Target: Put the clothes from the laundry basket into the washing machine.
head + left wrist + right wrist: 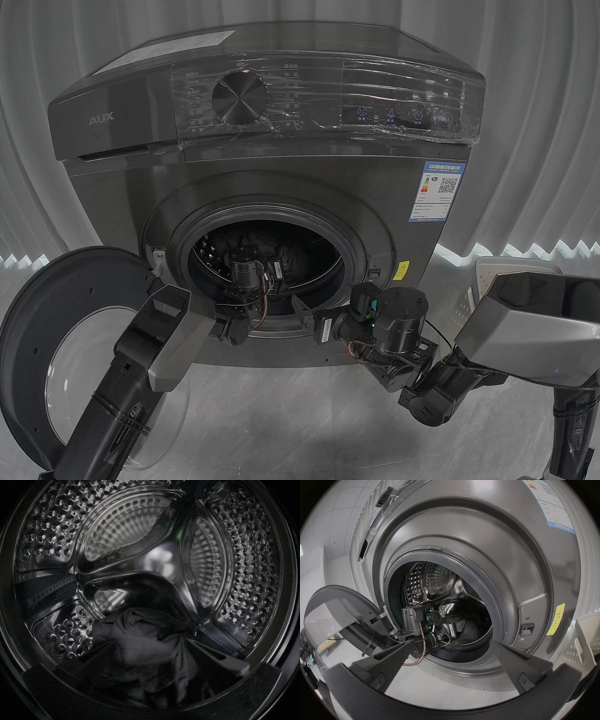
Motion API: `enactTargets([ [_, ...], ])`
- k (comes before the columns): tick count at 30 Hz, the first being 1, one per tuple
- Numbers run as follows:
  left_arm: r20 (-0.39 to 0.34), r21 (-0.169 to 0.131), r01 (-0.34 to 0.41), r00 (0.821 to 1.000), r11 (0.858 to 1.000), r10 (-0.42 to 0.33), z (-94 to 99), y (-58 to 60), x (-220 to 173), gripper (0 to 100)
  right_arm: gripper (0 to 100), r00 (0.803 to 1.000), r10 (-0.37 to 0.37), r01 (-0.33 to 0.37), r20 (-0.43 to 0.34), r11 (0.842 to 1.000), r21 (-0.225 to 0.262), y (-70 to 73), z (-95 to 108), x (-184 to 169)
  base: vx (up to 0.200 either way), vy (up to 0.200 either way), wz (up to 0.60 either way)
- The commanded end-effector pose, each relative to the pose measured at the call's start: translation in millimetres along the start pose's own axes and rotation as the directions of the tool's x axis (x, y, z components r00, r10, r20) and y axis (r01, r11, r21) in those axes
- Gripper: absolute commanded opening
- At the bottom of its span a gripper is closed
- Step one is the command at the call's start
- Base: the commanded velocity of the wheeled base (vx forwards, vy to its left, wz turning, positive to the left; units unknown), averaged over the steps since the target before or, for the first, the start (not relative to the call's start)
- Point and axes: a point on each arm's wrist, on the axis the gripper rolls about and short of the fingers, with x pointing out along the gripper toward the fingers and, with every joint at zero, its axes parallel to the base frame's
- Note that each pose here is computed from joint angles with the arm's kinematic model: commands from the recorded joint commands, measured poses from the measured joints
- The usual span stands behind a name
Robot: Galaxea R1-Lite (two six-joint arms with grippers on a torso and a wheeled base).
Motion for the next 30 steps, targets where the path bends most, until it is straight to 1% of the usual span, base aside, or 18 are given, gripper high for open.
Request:
enactTargets([
  [1,0.009,-0.034,0.046,0.999,0.998,-0.046,32.8,-23.9,-17,100,100,1.0,-0.001,0.001,0.003,1.0,0.001,-0.3,2,-1,0.0,0.0,0.0],
  [2,-0.002,-0.034,0.055,0.998,0.998,-0.055,34.6,-28.4,-23,100,100,1.0,0.0,0.0,0.006,1.0,0.002,-0.2,3,-1,0.0,0.0,0.0],
  [3,-0.027,-0.037,0.072,0.997,0.997,-0.073,35.8,-36.6,-34,100,100,1.0,-0.001,0.001,0.009,1.0,0.002,-0.7,4,-1,0.0,0.0,0.0],
  [4,-0.044,-0.038,0.081,0.996,0.996,-0.083,34.6,-40.2,-42,100,100,1.0,-0.001,0.001,0.009,1.0,0.002,-0.7,5,-1,0.0,0.0,0.0],
  [6,-0.061,-0.038,0.103,0.993,0.994,-0.105,35.6,-47.3,-59,100,100,1.0,-0.004,0.004,0.014,1.0,0.004,-1.3,7,-2,0.0,0.0,0.0],
  [8,-0.065,-0.037,0.114,0.991,0.993,-0.116,42.1,-48.7,-72,100,100,1.0,-0.004,0.004,0.012,1.0,0.003,-1.8,8,-5,0.0,0.0,0.0],
  [9,-0.071,-0.033,0.115,0.991,0.993,-0.117,42.5,-48.1,-77,100,100,1.0,-0.005,0.005,0.012,1.0,0.003,-2.5,9,-6,0.0,0.0,0.0],
  [13,-0.075,-0.027,0.133,0.988,0.991,-0.135,60.6,-45.2,-109,100,100,1.0,-0.011,0.011,0.015,1.0,0.004,-5.7,15,-11,0.0,0.0,0.0],
  [14,-0.077,-0.026,0.134,0.988,0.991,-0.136,61.0,-45.3,-110,100,100,1.0,-0.013,0.012,0.016,1.0,0.005,-6.3,16,-11,0.0,0.0,0.0],
  [16,-0.091,-0.023,0.146,0.985,0.989,-0.147,73.2,-41.7,-135,100,100,1.0,-0.017,0.017,0.017,1.0,0.005,-9.7,22,-18,0.0,0.0,0.0],
  [19,-0.082,-0.029,0.165,0.982,0.986,-0.167,85.0,-40.0,-157,100,100,1.0,-0.027,0.027,0.009,1.0,0.003,-15.3,24,-24,0.0,0.0,0.0],
  [20,-0.074,-0.033,0.188,0.979,0.982,-0.19,91.4,-38.9,-179,100,100,0.999,-0.039,0.039,-0.003,0.999,0.001,-21.1,25,-31,0.0,0.0,0.0],
  [23,-0.069,-0.037,0.219,0.973,0.975,-0.221,101.1,-35.6,-210,100,100,0.998,-0.062,0.062,0.005,0.998,0.013,-33.1,25,-41,0.0,0.0,0.0],
  [25,-0.074,-0.037,0.229,0.97,0.973,-0.231,103.3,-34.2,-221,100,100,0.997,-0.071,0.071,0.017,0.997,0.016,-38.8,24,-44,0.0,0.0,0.0],
  [26,-0.079,-0.038,0.243,0.966,0.969,-0.245,106.0,-31.5,-235,100,100,0.996,-0.081,0.08,0.027,0.997,0.019,-45.2,24,-49,0.0,0.0,0.0],
  [27,-0.079,-0.038,0.243,0.966,0.969,-0.245,106.0,-31.5,-235,100,100,0.996,-0.081,0.08,0.027,0.997,0.019,-45.2,24,-49,0.0,0.0,0.0],
  [28,-0.077,-0.039,0.254,0.964,0.967,-0.256,107.5,-29.5,-246,100,100,0.996,-0.088,0.087,0.032,0.996,0.021,-49.7,25,-53,0.0,0.0,0.0],
  [30,-0.059,-0.046,0.279,0.958,0.959,-0.281,113.1,-26.8,-265,100,100,0.995,-0.092,0.091,0.046,0.996,0.026,-56.7,34,-67,0.0,0.0,0.0],
])
